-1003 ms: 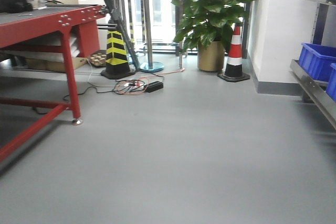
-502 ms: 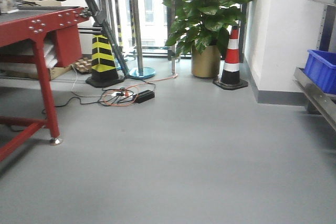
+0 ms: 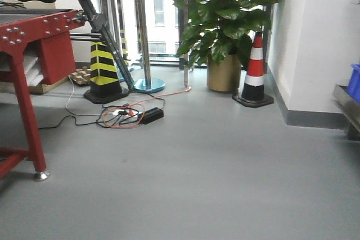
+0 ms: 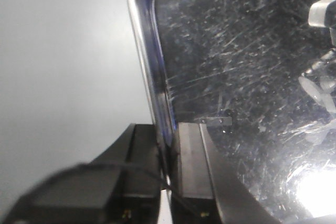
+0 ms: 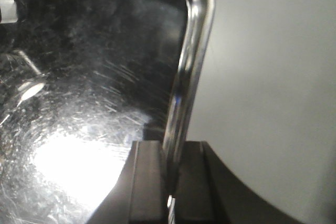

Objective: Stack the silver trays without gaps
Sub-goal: 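Carry the tray in both grippers while driving across the room, then drive up to the rack holding the larger silver tray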

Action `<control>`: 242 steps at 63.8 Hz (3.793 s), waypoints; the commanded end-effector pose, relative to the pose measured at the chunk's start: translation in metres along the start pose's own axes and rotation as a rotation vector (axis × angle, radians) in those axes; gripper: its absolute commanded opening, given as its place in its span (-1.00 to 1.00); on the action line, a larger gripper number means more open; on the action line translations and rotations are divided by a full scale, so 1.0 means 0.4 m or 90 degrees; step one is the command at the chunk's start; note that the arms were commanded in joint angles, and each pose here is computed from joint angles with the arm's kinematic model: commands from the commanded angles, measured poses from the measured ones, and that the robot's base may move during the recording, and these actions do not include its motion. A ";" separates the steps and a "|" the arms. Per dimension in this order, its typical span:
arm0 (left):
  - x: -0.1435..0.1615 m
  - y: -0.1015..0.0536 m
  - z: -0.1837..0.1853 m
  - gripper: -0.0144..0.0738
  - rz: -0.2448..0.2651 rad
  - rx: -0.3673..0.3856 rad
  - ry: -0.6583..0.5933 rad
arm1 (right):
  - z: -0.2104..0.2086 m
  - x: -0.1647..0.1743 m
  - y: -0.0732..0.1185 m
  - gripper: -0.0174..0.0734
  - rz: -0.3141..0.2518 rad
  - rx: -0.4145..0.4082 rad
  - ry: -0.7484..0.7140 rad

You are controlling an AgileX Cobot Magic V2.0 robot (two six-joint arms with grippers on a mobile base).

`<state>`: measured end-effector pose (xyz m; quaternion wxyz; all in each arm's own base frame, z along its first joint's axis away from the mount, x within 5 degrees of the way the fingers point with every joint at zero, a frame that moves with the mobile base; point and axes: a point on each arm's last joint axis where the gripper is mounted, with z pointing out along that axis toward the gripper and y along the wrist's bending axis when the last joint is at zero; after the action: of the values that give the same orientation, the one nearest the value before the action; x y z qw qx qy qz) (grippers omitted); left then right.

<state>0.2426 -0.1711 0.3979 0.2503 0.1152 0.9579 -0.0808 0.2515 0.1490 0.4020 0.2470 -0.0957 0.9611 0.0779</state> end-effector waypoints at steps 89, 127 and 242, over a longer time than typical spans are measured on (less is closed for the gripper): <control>0.012 0.007 -0.051 -0.78 0.022 -0.004 -0.004 | -0.060 0.006 -0.011 -0.49 -0.011 0.002 -0.027; 0.012 0.007 -0.051 -0.78 0.022 -0.004 -0.004 | -0.060 0.006 -0.011 -0.49 -0.011 0.002 -0.027; 0.012 0.007 -0.051 -0.78 0.022 -0.004 -0.004 | -0.060 0.006 -0.011 -0.49 -0.011 0.002 -0.027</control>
<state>0.2426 -0.1711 0.3979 0.2503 0.1152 0.9579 -0.0808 0.2514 0.1492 0.4019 0.2466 -0.0956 0.9612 0.0787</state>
